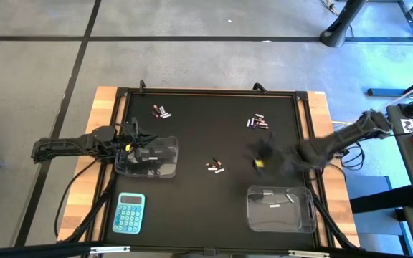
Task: Sort batteries
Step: Put the white battery into the right transparent bin
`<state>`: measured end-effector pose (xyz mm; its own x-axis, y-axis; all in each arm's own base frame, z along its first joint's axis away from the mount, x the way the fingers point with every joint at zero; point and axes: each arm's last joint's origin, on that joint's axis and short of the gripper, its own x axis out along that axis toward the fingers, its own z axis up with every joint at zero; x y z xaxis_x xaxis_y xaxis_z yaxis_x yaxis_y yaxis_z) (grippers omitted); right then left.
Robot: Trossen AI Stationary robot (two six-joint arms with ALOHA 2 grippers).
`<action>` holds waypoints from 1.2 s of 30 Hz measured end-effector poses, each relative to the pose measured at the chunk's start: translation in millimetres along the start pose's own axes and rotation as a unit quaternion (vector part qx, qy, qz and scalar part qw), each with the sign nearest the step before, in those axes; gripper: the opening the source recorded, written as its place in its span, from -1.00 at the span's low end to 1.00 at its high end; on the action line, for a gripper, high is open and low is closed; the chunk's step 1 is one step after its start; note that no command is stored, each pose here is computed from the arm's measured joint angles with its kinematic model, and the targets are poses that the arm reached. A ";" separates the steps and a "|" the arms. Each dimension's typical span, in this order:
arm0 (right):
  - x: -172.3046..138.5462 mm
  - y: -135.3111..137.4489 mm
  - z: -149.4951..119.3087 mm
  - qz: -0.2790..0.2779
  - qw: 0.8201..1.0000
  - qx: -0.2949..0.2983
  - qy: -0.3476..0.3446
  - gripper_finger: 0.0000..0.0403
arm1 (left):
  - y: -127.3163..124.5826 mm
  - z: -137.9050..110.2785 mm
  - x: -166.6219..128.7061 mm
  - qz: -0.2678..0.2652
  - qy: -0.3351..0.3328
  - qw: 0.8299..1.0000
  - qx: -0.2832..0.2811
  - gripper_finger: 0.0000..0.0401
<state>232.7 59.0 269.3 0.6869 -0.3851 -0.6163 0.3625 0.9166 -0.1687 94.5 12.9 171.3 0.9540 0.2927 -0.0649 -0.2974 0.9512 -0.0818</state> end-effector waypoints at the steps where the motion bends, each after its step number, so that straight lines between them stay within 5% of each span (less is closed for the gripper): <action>1: 14.9 -13.0 -4.9 -0.008 1.000 -0.009 0.022 -0.12 | 0.0 0.0 0.0 0.000 0.000 1.000 0.000 -1.00; 5: 65.7 -67.2 -25.2 -0.001 0.999 0.014 0.043 -0.12 | 0.0 0.0 0.0 0.000 0.000 1.000 0.000 -1.00; 11: 98.3 -127.7 -52.0 -0.050 0.986 0.161 0.007 -0.12 | 0.0 0.0 0.0 0.000 0.000 1.000 0.000 -1.00; 19: 139.4 -119.9 -56.7 -0.175 0.953 0.248 0.021 -0.12 | 0.0 0.0 0.0 0.000 0.000 1.000 0.000 -1.00; 24: 169.5 -114.7 -64.2 -0.178 0.929 0.319 0.055 -0.11 | 0.0 0.1 0.0 0.000 0.000 1.000 0.000 -1.00; 36: 187.4 -111.1 -79.0 -0.209 0.913 0.334 0.107 0.07 | 0.0 0.0 0.0 0.000 0.000 1.000 0.000 -1.00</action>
<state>271.4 -106.5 111.8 0.2878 -0.5902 -0.7542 0.9167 0.3978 0.0385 94.5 12.9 171.3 0.9540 0.2927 -0.0644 -0.2974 0.9512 -0.0820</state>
